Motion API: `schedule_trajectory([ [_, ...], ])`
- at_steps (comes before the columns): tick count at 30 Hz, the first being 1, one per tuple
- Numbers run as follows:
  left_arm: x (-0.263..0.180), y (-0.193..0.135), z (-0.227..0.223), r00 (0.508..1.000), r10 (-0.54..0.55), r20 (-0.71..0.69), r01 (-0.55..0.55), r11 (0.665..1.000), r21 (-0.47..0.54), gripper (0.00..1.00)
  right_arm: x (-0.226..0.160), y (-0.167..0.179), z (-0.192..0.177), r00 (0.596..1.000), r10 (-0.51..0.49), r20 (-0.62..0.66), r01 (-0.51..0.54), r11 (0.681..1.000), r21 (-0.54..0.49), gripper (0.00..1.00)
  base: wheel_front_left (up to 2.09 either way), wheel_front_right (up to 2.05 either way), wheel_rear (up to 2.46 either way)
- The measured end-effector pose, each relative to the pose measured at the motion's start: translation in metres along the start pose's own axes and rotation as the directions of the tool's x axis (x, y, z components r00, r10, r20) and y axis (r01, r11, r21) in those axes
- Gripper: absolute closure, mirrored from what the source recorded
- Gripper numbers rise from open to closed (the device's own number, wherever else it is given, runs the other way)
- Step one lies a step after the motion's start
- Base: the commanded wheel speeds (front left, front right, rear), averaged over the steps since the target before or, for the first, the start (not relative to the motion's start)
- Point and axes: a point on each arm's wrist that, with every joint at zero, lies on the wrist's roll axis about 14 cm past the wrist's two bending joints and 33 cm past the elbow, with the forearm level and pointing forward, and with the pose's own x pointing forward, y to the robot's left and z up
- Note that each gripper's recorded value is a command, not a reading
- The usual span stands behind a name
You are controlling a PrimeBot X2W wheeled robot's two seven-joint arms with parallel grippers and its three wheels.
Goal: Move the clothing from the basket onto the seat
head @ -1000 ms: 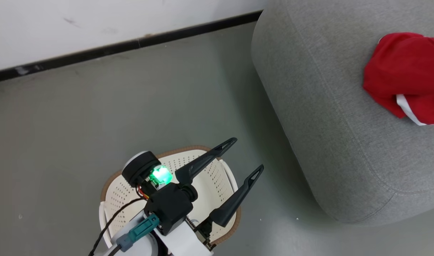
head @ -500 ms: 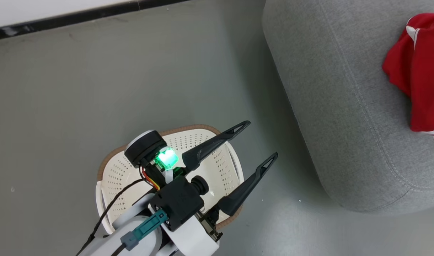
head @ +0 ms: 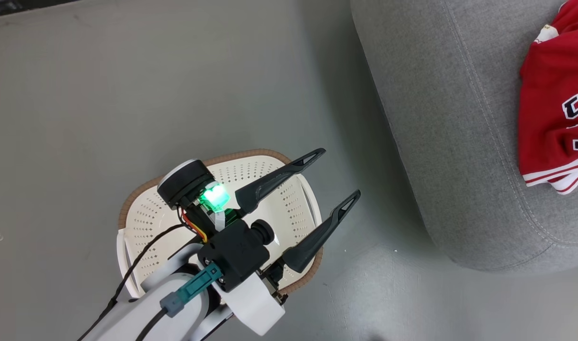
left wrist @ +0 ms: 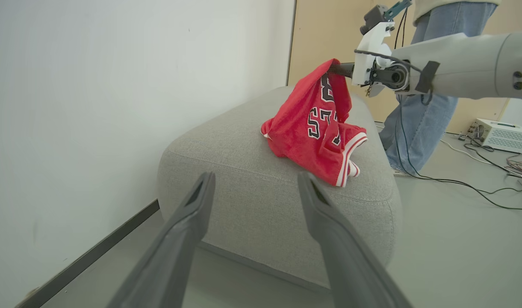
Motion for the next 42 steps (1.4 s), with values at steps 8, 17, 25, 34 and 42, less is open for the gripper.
schedule_trajectory([
  [8, 0.002, 0.003, -0.009, 1.0, -0.007, -0.016, 0.007, 1.0, -0.002, 0.0, -0.004, -0.004, -0.022, 0.998, -0.015, -0.058, 0.015, 1.0, -0.004, 1.0, 0.0, 0.0, 0.0],
  [17, 0.003, 0.003, -0.014, 0.999, -0.016, -0.031, 0.016, 1.0, 0.001, 0.0, -0.013, -0.007, -0.043, 0.992, -0.029, -0.12, 0.03, 1.0, 0.008, 1.0, 0.0, 0.0, 0.0],
  [25, 0.005, 0.0, -0.015, 0.999, -0.027, -0.032, 0.027, 1.0, 0.003, 0.0, -0.018, -0.015, -0.048, 0.989, -0.048, -0.141, 0.051, 0.999, 0.019, 0.14, 0.0, 0.0, 0.0],
  [34, 0.008, -0.005, -0.014, 0.999, -0.044, -0.028, 0.044, 0.999, 0.007, 0.0, -0.026, -0.021, -0.05, 0.988, -0.063, -0.144, 0.072, 0.996, 0.059, 0.0, 0.0, 0.0, 0.0],
  [42, 0.012, -0.01, -0.01, 0.998, -0.061, -0.018, 0.061, 0.998, 0.01, 0.0, -0.036, -0.023, -0.05, 0.99, -0.054, -0.132, 0.063, 0.996, 0.066, 0.0, 0.0, 0.0, 0.0],
])
